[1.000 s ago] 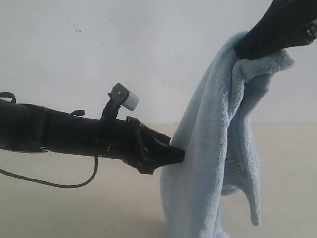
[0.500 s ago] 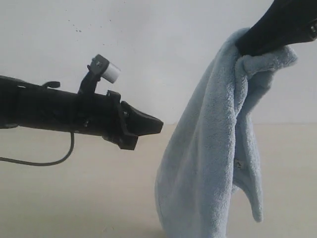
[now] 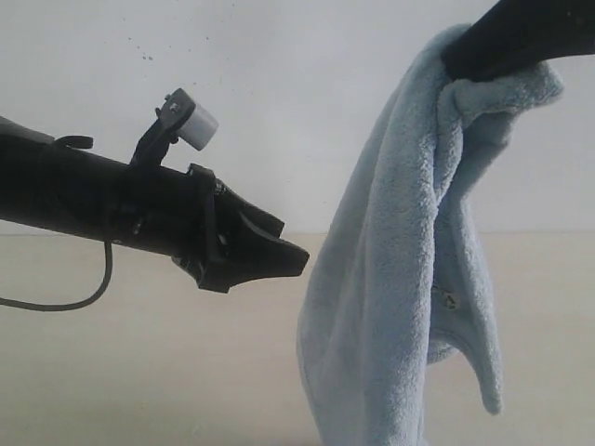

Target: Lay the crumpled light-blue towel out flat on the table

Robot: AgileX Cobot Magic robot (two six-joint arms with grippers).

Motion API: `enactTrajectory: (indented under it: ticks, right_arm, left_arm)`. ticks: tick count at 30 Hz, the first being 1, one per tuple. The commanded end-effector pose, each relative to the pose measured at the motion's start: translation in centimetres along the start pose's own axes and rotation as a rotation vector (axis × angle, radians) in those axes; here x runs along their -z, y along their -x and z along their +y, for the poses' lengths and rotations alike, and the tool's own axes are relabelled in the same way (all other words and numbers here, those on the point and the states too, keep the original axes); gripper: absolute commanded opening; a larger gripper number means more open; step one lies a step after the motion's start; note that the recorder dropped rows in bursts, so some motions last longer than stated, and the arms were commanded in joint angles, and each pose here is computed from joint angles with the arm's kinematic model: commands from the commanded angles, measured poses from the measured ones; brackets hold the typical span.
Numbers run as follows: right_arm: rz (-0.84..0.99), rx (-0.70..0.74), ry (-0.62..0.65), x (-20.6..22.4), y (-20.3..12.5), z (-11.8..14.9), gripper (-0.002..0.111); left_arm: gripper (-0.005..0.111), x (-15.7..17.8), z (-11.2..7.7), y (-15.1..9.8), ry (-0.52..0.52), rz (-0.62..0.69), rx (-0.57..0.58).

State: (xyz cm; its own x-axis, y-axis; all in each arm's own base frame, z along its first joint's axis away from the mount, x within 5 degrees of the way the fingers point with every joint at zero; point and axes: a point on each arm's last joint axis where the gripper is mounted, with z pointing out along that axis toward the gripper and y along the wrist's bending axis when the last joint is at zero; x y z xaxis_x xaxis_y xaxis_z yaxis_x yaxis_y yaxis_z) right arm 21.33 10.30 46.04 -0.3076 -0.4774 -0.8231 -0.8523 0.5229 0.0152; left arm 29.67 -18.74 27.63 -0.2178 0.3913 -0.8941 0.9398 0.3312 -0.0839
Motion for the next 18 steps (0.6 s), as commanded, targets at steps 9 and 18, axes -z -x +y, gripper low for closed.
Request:
enactTrajectory:
  ticks: [9,18]
  right_arm:
    - [-0.057,0.098,0.126,-0.7,1.4,3.1,0.003]
    - [-0.039,0.097,0.113,-0.8,1.3,3.0,0.003]
  left_arm:
    - [0.064,-0.9,-0.5,0.1,-0.134,-0.097,0.0]
    - [0.004,-0.8,-0.4,0.1,-0.111,-0.087,0.017]
